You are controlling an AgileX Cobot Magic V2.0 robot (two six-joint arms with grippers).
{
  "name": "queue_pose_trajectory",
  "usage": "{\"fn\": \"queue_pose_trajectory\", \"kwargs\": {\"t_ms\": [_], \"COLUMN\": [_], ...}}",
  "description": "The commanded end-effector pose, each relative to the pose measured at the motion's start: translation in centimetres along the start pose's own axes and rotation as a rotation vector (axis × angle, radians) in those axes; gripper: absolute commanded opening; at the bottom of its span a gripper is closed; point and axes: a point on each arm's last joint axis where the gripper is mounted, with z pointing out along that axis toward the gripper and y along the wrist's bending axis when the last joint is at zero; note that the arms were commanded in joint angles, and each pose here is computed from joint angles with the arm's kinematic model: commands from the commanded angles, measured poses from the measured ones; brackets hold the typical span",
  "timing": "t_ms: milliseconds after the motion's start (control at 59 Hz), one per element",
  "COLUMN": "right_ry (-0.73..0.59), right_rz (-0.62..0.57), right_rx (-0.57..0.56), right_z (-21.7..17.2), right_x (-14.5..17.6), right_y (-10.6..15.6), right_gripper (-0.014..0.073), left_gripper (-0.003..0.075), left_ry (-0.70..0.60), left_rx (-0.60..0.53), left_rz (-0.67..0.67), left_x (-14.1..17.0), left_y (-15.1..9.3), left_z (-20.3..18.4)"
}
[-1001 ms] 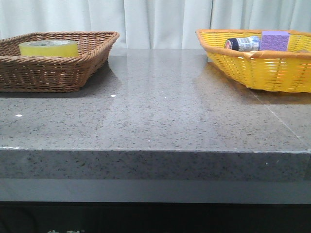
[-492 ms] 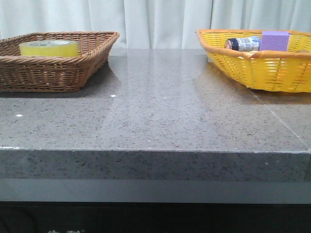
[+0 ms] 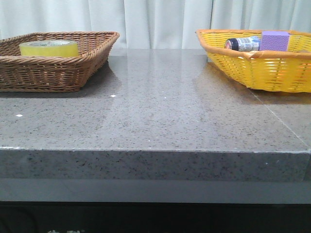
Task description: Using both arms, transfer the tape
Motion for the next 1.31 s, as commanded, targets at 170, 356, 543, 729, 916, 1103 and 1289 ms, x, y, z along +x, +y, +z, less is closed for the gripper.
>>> {"fn": "queue_pose_trajectory", "kwargs": {"t_ms": [170,356,543,729,916,1103,1289], "right_ry": [-0.104,-0.106,-0.106,-0.106,-0.106,-0.137,-0.361], "right_rz": [0.009,0.009,0.009,0.009,0.009,-0.010,-0.021], "right_rx": [-0.001,-0.001,-0.001,-0.001,-0.001,0.022,0.220], "right_z": [-0.5,-0.5,-0.5,-0.5,-0.5,-1.0,-3.4], "right_x": [-1.4,-1.4,-1.4,-1.4,-1.4,-1.1,2.5], "right_y": [0.1,0.1,0.1,0.1,0.1,-0.1,-1.6], "right_gripper": [-0.0068,-0.0068,-0.0068,-0.0068,-0.0068,-0.0068,-0.0068], "left_gripper": [-0.0020,-0.0020,-0.0020,-0.0020,-0.0020,-0.0020,-0.0020], "left_ry": [-0.176,-0.172,-0.172,-0.172,-0.172,-0.172,-0.172], "left_rx": [-0.017,-0.016,-0.016,-0.016,-0.016,-0.016,-0.016], "left_rz": [-0.012,-0.012,-0.012,-0.012,-0.012,-0.012,-0.012], "left_x": [-0.1,-0.1,-0.1,-0.1,-0.1,-0.1,-0.1], "left_y": [0.2,0.2,0.2,0.2,0.2,0.2,0.2], "left_z": [-0.1,-0.1,-0.1,-0.1,-0.1,-0.1,-0.1]}}
